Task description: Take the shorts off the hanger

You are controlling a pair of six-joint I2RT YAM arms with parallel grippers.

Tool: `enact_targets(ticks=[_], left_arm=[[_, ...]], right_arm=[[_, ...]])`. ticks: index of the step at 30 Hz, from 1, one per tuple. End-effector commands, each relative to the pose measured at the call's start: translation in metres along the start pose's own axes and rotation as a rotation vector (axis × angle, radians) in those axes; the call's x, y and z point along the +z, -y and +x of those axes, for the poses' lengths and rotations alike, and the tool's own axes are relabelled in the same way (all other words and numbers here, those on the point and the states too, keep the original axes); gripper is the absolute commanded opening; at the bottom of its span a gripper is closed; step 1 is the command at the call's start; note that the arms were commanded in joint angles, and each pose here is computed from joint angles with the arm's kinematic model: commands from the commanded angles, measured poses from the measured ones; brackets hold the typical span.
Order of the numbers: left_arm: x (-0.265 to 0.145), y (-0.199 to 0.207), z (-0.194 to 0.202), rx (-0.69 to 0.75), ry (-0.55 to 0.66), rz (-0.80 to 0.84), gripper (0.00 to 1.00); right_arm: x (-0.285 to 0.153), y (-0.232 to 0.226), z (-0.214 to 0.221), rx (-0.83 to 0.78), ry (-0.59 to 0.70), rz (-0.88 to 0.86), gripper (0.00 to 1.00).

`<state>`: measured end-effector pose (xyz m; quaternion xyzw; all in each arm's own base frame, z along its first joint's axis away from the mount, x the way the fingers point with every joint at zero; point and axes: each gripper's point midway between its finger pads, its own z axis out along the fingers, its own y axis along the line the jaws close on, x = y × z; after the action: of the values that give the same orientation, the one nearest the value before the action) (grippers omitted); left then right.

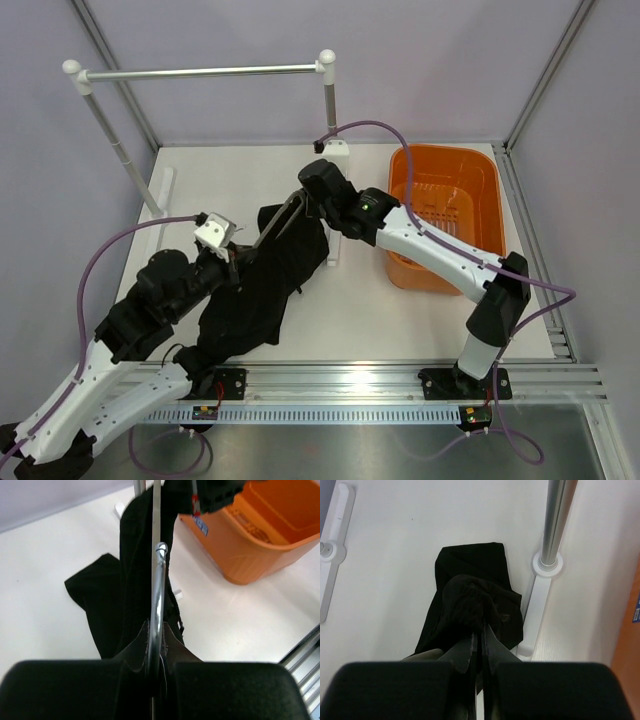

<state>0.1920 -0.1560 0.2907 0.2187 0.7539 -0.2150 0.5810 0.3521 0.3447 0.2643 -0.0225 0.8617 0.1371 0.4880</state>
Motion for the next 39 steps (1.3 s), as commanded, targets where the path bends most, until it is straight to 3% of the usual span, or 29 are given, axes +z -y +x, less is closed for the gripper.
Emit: enact_targets(ticks=[1, 6, 10, 16, 20, 24, 32, 39], left_arm=[[-0.011, -0.001, -0.039, -0.013, 0.168, -0.004, 0.00], [-0.013, -0.007, -0.057, -0.034, 0.207, -0.045, 0.00], [-0.014, -0.023, -0.097, -0.101, 0.274, -0.158, 0.00], [-0.007, -0.036, -0.151, -0.248, 0.442, -0.251, 0.00], [0.011, -0.044, -0.161, -0.303, 0.480, -0.310, 0.00], [0.014, -0.059, -0.170, -0.343, 0.594, -0.387, 0.00], [0.006, -0.088, -0.180, -0.311, 0.671, -0.572, 0.00], [-0.015, -0.093, -0.217, -0.362, 0.859, -0.494, 0.00]], right_arm=[[0.002, 0.011, -0.009, 0.037, 0.028, 0.017, 0.00], [-0.011, 0.001, 0.006, 0.032, -0.002, -0.040, 0.00], [-0.037, -0.024, 0.020, -0.024, -0.015, -0.095, 0.00], [-0.105, -0.070, 0.027, -0.082, 0.013, -0.226, 0.00], [-0.156, -0.086, 0.021, -0.097, 0.049, -0.317, 0.00], [-0.192, -0.087, 0.013, -0.101, 0.078, -0.372, 0.00], [-0.260, -0.054, -0.025, -0.066, 0.142, -0.447, 0.00], [-0.258, -0.044, -0.007, -0.115, 0.089, -0.396, 0.00]])
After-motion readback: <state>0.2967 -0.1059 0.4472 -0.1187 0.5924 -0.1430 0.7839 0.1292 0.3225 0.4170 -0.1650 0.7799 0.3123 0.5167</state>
